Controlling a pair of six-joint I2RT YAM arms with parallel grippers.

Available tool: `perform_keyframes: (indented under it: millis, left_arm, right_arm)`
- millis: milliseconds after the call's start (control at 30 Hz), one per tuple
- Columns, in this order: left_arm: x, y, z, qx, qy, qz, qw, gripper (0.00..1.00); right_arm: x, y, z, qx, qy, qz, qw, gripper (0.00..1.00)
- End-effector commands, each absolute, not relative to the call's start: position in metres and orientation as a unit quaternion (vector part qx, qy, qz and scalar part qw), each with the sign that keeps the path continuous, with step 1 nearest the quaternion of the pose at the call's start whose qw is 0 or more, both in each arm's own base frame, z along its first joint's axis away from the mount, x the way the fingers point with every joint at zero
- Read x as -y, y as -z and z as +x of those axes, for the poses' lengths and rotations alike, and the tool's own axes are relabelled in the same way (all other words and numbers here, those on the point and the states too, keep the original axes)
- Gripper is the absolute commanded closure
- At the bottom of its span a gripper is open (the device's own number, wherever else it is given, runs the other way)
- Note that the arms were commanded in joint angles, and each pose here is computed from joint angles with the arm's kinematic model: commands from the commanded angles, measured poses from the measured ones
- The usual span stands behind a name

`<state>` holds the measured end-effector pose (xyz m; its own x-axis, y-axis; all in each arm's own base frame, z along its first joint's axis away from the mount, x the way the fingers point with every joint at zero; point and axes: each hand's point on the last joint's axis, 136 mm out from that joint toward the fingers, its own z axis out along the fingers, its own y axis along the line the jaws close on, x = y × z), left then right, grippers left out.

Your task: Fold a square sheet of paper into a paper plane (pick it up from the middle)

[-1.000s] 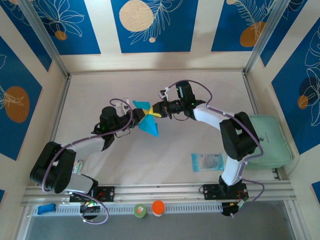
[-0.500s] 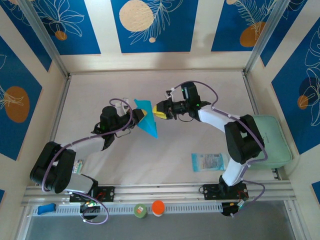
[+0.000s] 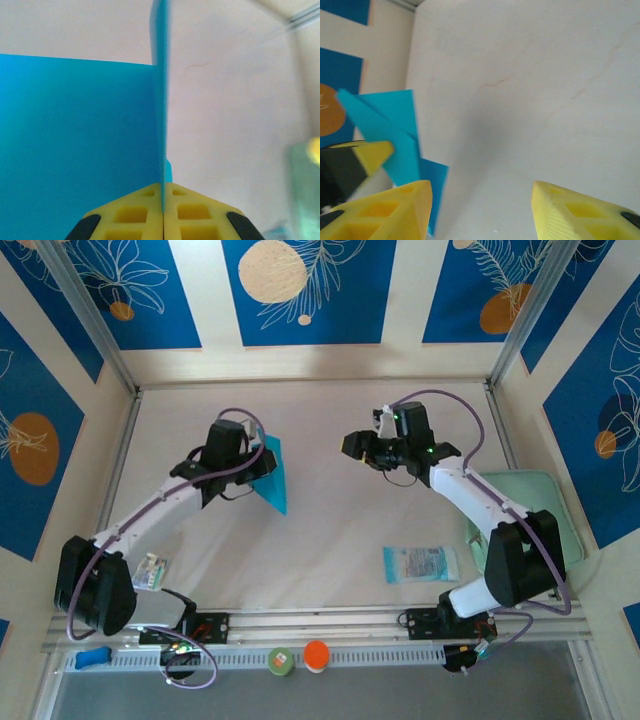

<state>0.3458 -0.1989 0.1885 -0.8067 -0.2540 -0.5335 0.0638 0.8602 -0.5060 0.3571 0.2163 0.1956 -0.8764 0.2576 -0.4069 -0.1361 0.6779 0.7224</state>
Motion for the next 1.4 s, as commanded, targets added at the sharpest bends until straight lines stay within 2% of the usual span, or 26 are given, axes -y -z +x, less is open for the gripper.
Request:
perform_keyframes:
  millis: [0,133,233,500,733,933,1367]
  left_arm:
    - [0.143,-0.156,0.321,-0.97,0.013,0.01,0.243,0.92]
    - [0.12,-0.159,0.332,-0.961,-0.164,0.036,0.221,0.92]
    - [0.119,-0.157,0.344,-0.943,-0.252,0.056,0.211,0.92]
    - [0.145,-0.12,0.376,-0.908,-0.361,0.098,0.188,0.92]
    - [0.163,-0.086,0.398,-0.9,-0.378,0.108,0.187,0.91]
    - [0.175,-0.058,0.4,-0.904,-0.373,0.117,0.174,0.87]
    - [0.197,-0.034,0.397,-0.923,-0.332,0.117,0.155,0.8]
  right_arm:
    - [-0.193,-0.182,0.354,-0.9,-0.349,0.048,0.255,0.45]
    - [-0.185,-0.179,0.352,-0.903,-0.337,0.057,0.262,0.45]
    - [-0.18,-0.178,0.351,-0.905,-0.329,0.063,0.264,0.45]
    - [-0.162,-0.173,0.347,-0.908,-0.311,0.088,0.265,0.46]
    - [-0.154,-0.165,0.343,-0.911,-0.31,0.105,0.252,0.46]
    - [-0.151,-0.16,0.341,-0.913,-0.309,0.115,0.24,0.47]
    - [-0.155,-0.157,0.343,-0.913,-0.319,0.119,0.225,0.48]
